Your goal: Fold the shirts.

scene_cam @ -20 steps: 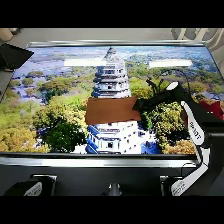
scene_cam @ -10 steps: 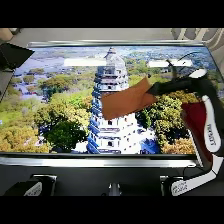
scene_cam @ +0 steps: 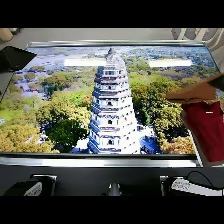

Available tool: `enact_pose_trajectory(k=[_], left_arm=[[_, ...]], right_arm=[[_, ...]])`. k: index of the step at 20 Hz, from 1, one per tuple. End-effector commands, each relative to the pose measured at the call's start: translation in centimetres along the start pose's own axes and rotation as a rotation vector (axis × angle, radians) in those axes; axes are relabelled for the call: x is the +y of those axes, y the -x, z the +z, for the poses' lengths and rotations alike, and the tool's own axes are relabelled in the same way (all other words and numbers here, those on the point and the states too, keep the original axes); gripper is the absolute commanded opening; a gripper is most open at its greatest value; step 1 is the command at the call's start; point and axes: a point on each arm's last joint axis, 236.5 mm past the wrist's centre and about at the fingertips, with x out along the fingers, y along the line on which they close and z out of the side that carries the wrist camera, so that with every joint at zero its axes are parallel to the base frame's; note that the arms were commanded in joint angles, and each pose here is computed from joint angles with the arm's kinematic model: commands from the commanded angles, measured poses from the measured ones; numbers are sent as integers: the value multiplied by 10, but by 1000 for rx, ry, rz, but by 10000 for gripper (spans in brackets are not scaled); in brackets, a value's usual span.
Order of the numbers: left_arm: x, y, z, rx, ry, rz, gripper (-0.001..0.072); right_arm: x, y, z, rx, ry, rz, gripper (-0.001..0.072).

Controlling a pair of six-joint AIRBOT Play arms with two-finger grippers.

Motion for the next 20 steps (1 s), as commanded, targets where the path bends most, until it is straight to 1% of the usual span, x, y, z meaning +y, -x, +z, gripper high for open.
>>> enact_pose_trajectory(k=[1, 6, 8, 9, 11, 14, 16, 20], left_arm=[[1, -1, -1, 2, -22, 1, 28], [2, -1, 0, -4, -44, 3, 28], [2, -1, 3, -16, -48, 6, 28], [3, -1, 6, -28, -67, 9, 28], [4, 0, 13, -58, -73, 17, 28], [5, 0, 16, -70, -73, 20, 28], [5, 0, 16, -70, -73, 20, 28], [5, 0, 16, -70, -73, 20, 28]], right_arm=[[-32, 62, -13, -50, -82, -95, 21], [-55, 122, -28, -124, -154, -198, 21], [-66, 140, -48, -91, -197, -242, 21], [-73, 146, -70, -17, -228, -277, 21], [-94, 161, -121, 169, -309, -416, 21], [-117, 182, -165, 309, -388, -579, 21], [-129, 179, -186, 367, -428, -607, 21], [-144, 146, -228, 446, -488, -555, 21]])
